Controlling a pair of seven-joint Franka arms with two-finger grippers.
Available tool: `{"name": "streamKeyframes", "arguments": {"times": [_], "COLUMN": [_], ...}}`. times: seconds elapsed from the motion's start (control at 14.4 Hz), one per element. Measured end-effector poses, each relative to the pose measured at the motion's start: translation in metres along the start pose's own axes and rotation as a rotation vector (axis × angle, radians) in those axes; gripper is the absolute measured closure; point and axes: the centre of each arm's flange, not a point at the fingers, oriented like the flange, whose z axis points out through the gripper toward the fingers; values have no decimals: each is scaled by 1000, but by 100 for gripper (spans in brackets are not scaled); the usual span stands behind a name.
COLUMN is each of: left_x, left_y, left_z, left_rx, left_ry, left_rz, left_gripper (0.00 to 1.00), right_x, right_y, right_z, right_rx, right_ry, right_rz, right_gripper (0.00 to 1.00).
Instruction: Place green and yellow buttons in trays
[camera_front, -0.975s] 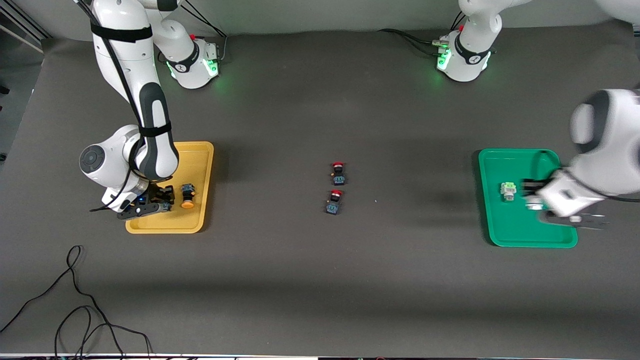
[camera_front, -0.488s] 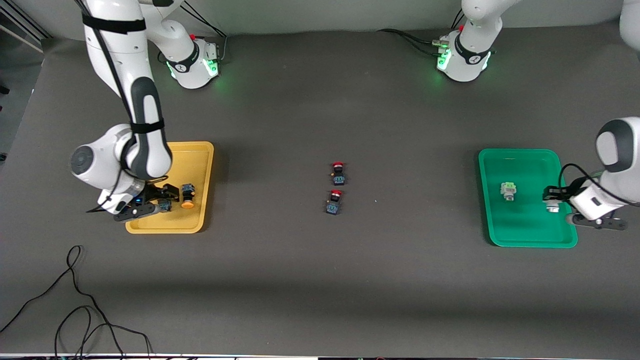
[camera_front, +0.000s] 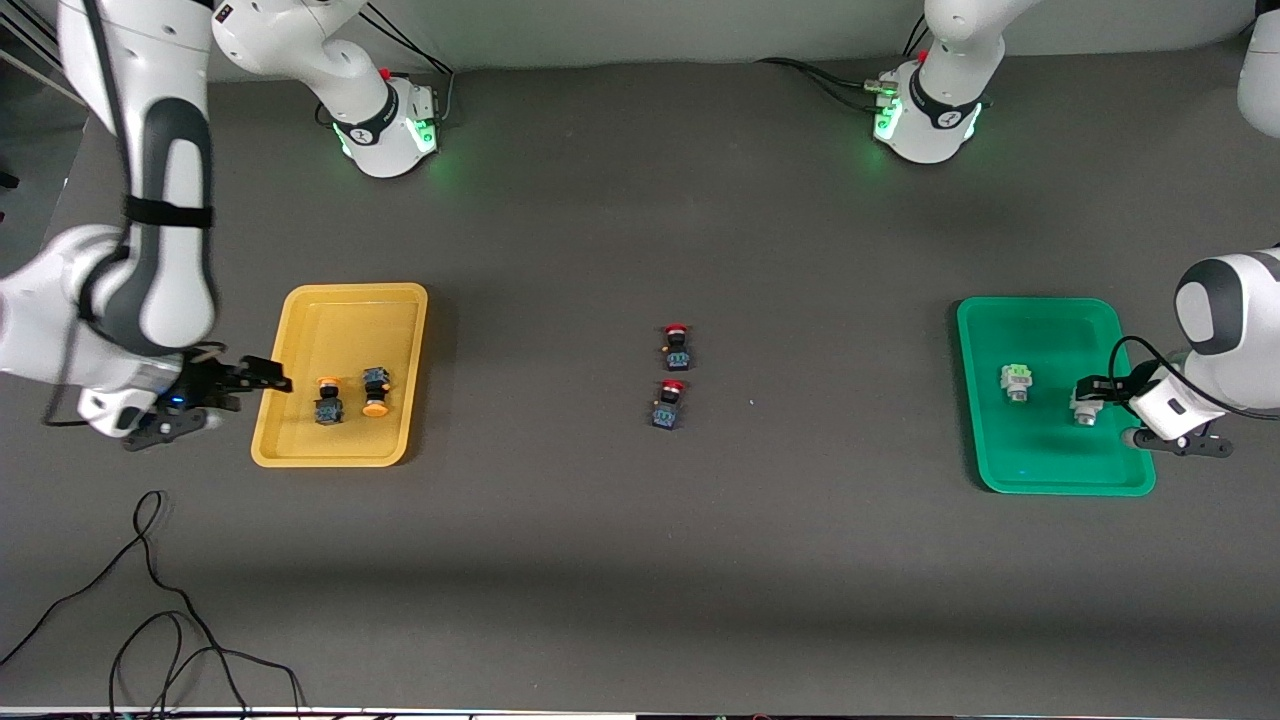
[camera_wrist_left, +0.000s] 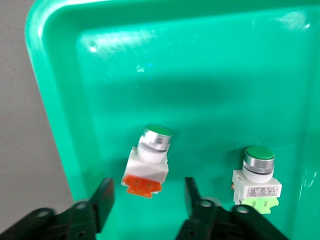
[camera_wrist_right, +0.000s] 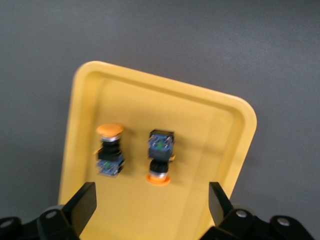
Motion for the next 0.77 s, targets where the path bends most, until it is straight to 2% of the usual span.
{"name": "streamKeyframes", "arguments": {"times": [0.14,0.21,0.42,0.77], "left_x": [3,6,14,6], "left_y": [0,-1,4,72], "left_z": [-6,-13,-58,-206], "left_rx": [6,11,36,85], "left_ry": [13,25,50,3], "left_rz": [1,2,12,48], "left_gripper": [7,1,0,0], "right_x": [4,7,10,-5], "right_y": [-11,-23,-65,-111], "right_z": [-41,-60,-118,-238], "right_rx": [11,13,3,-127], "right_ry": [-19,-29,-62,-89], "right_rz": [19,30,72,86], "right_gripper": [2,1,1,1]}}
